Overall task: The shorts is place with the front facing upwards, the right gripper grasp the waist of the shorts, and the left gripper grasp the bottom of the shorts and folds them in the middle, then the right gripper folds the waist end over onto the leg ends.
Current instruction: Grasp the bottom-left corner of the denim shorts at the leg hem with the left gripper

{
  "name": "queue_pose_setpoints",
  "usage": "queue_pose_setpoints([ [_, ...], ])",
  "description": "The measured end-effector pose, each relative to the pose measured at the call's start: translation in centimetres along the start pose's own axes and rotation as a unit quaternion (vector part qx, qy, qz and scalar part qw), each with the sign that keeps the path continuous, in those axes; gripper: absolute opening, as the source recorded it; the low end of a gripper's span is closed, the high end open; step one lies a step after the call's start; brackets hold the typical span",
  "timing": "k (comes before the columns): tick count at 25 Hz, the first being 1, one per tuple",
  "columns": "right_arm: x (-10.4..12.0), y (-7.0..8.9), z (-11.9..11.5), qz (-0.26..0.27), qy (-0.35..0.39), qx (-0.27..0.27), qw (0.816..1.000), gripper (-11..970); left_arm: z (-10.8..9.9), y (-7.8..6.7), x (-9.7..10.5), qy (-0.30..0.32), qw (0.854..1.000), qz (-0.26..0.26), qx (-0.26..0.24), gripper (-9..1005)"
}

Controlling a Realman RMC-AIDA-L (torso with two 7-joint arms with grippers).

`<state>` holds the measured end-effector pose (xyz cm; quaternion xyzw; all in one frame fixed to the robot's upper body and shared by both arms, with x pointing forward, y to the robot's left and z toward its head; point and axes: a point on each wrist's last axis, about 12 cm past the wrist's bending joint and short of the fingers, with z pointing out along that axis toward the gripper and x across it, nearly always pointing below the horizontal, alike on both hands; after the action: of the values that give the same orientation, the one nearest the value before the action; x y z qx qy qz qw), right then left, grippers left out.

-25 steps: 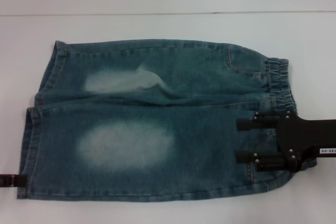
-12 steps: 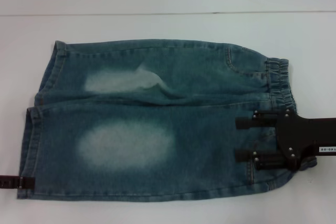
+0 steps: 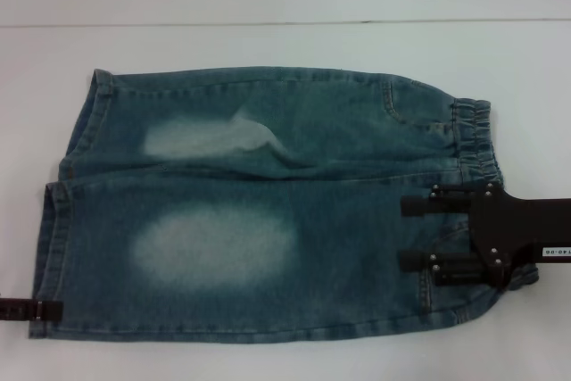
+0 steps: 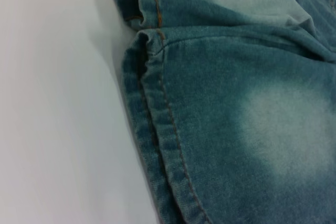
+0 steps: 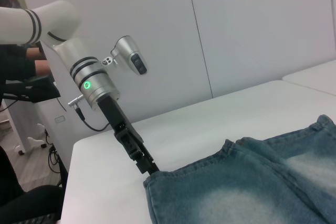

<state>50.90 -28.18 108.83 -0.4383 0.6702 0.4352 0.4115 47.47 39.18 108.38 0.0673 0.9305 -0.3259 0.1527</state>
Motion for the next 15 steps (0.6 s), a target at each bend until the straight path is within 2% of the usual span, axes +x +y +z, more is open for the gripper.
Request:
queue_pose_setpoints([
  [15, -0.07, -0.08, 0.11, -0.001, 0.002, -0.001, 1.000, 759, 0.47, -0.13, 0.06, 0.015, 1.000, -0.001, 0.003, 825],
])
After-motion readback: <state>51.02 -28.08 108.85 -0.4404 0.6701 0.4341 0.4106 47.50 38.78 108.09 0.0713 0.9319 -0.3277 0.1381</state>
